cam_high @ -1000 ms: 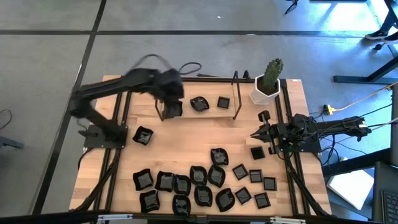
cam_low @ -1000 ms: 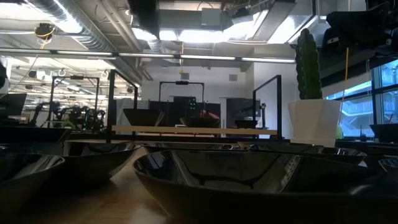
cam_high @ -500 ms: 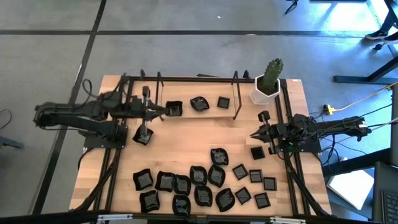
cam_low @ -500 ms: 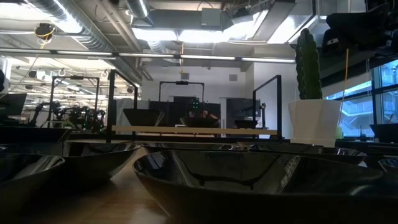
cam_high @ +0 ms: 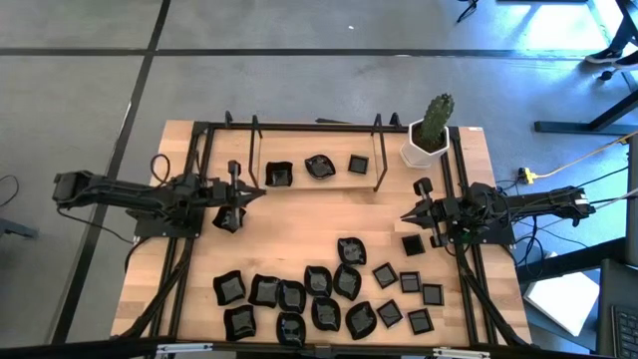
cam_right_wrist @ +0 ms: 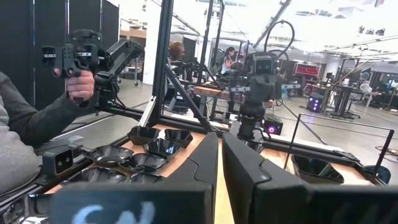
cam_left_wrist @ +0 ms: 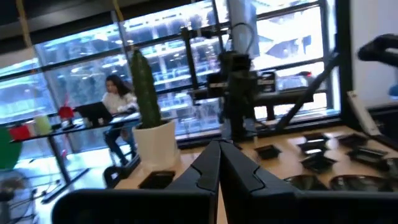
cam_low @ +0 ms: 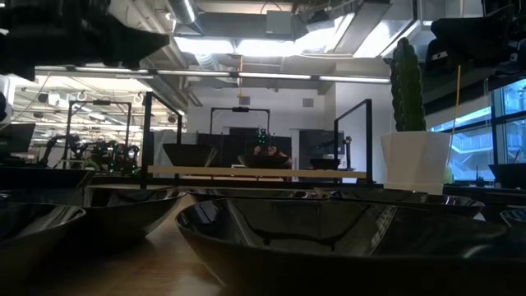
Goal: Pick & Place Mini shaped plates
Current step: Stack the black leaf-shaped plate on top of the black leaf-shaped plate on the shelf
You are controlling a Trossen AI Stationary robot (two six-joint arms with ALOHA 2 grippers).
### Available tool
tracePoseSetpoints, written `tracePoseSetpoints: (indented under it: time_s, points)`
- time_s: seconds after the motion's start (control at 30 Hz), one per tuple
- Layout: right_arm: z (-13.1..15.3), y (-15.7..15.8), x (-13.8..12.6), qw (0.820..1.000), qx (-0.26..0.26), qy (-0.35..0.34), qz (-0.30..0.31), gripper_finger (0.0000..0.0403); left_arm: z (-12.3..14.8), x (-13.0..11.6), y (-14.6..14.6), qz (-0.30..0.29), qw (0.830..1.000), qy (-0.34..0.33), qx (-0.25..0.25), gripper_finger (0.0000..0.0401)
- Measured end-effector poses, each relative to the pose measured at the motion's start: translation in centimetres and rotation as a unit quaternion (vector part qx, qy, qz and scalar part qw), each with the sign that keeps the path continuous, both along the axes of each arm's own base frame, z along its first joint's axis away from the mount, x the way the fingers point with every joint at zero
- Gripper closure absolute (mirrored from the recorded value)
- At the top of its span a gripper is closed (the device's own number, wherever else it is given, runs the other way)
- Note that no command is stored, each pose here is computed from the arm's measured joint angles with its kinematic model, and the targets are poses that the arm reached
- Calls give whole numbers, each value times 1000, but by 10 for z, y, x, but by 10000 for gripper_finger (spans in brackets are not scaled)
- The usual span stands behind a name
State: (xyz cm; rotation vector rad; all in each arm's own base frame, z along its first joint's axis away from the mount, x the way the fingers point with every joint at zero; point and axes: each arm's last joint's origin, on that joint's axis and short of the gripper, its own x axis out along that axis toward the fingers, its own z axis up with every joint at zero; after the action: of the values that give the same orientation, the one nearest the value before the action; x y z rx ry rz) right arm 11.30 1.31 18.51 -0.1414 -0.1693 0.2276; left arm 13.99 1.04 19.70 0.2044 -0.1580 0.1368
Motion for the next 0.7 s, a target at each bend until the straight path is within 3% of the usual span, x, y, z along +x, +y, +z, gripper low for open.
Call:
tracePoseSetpoints:
  time_s: [0.57,0.7]
  points:
    - [-5,0,2,1000,-2,29,-6,377,0,-11,1,17,1000,11,-7,396]
    - [18,6,8,999,22,36,-3,390,0,-11,1,17,1000,13,-7,396]
